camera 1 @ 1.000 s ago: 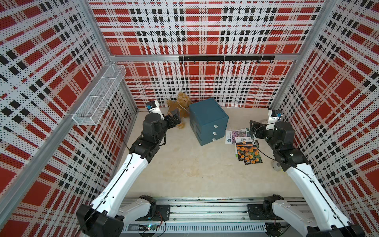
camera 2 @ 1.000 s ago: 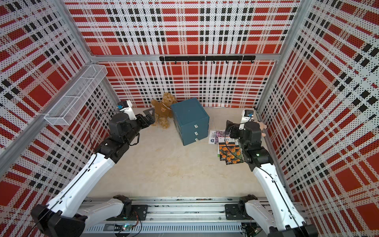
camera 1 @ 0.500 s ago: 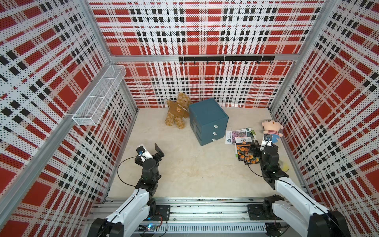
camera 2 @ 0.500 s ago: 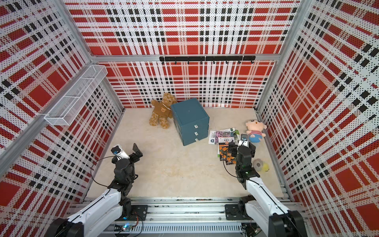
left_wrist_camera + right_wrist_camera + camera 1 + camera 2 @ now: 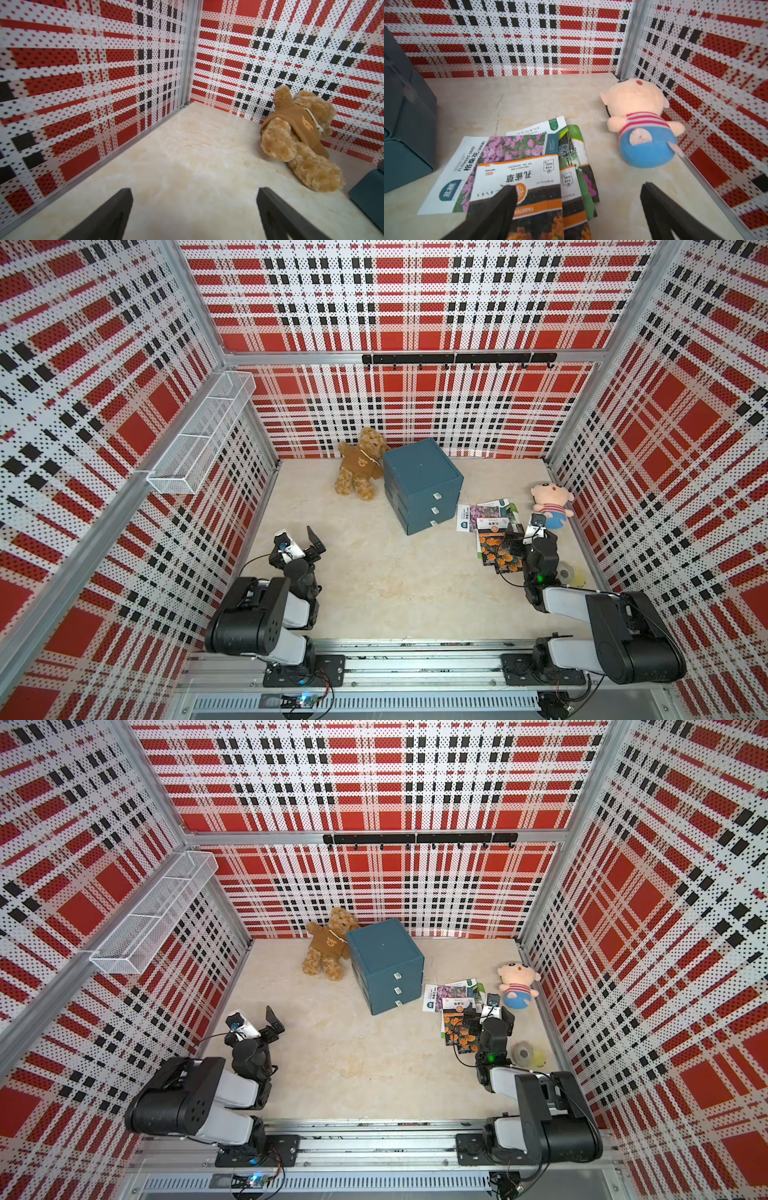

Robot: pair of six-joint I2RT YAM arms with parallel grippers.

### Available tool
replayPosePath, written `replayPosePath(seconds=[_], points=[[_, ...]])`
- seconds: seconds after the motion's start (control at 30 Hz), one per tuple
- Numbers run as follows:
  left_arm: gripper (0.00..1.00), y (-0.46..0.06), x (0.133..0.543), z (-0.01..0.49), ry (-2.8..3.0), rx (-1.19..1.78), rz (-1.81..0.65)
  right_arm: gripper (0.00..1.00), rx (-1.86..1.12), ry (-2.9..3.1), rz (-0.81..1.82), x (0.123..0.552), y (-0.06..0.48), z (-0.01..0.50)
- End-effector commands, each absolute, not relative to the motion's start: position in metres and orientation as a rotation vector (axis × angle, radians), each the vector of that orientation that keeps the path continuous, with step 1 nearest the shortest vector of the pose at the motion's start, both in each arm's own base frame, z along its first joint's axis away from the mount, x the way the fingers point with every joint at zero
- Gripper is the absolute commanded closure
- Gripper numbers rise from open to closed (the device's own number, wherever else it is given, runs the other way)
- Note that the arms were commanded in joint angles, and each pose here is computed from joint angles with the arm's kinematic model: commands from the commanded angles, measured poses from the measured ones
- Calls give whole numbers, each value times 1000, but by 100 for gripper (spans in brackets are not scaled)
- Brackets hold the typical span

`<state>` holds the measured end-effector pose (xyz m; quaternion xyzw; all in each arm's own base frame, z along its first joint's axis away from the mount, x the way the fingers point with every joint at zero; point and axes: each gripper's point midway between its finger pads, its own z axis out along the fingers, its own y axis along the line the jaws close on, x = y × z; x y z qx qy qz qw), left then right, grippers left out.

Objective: Take the seed bags out of the drawer
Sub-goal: Reset both arms

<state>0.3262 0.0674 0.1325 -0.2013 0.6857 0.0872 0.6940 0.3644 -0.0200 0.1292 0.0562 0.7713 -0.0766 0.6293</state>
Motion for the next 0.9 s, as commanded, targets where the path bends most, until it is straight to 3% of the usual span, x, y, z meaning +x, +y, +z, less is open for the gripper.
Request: replayPosePath(seconds=[0.0,0.23,0.87], points=[[1,62,334,165,1416,-401,165,0,102,1658,-110,372,-13,147],[1,53,361,156,1501,-349,169,0,35,1748,-68,394,-4,123],[1,53,362,157,1501,-354,177,0,35,1754,-67,394,-4,123]])
